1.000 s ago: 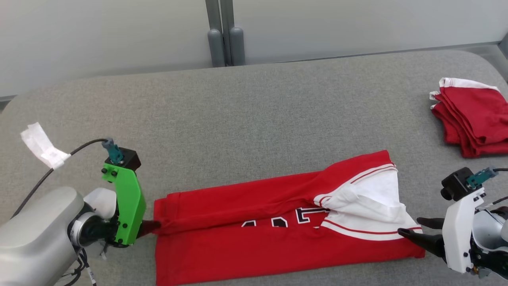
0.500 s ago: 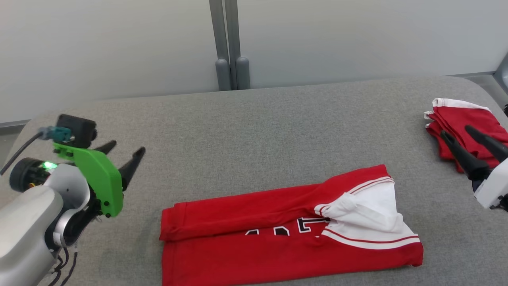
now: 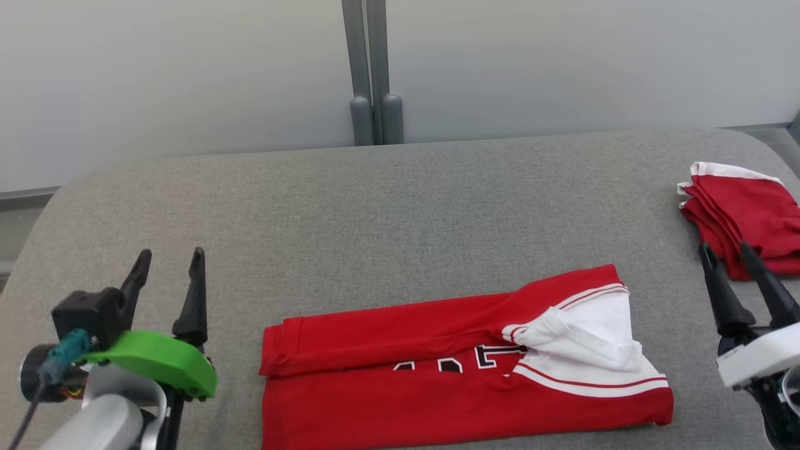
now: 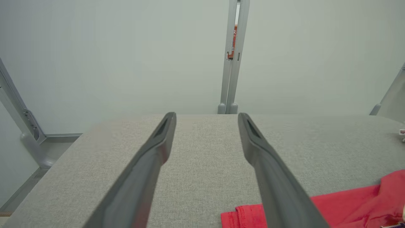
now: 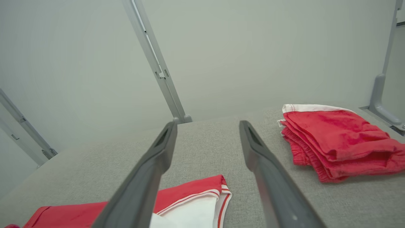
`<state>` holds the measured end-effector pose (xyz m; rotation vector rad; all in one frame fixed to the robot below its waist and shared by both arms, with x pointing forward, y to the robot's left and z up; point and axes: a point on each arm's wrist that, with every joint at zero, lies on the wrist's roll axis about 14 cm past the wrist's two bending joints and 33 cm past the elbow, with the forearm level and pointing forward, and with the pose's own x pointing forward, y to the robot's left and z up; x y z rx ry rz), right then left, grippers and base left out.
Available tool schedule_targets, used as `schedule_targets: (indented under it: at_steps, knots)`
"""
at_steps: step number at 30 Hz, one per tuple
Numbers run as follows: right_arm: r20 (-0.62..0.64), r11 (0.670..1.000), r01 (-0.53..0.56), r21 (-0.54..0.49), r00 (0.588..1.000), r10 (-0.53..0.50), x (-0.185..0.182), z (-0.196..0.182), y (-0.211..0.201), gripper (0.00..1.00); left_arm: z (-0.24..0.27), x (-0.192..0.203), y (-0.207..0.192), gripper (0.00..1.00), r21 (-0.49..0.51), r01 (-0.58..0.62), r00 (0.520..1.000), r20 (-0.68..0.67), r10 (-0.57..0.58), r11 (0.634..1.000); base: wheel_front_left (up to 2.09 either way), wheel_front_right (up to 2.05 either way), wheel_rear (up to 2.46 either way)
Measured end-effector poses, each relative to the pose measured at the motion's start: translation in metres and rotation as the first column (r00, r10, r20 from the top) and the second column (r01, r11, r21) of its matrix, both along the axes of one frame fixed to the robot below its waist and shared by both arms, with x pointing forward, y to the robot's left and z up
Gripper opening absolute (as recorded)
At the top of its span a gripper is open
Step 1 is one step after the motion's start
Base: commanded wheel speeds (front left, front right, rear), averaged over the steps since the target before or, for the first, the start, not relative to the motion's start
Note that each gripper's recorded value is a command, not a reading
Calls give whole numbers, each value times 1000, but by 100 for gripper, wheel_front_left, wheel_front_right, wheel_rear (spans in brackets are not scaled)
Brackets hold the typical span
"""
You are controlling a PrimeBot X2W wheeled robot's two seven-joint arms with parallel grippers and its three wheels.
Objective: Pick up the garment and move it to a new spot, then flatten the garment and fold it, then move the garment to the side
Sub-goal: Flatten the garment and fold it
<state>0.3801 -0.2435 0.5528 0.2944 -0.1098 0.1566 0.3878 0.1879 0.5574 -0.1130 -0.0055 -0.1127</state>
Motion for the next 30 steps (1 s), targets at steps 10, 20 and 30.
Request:
schedule_targets:
  at_steps: [10,20,30]
  knots:
    - [-99,999,44,5,994,-43,-26,-45,10,100,-22,-33,-5,100,-106,-79,996,26,82,991,0,0,0]
    - [-509,996,-80,-38,859,50,-17,-118,32,100,-30,-29,-17,100,-101,-21,999,33,25,995,0,0,0]
    - [-729,993,-120,-18,681,69,-3,-159,45,100,-51,-33,-21,100,-115,-19,1000,-22,17,993,0,0,0]
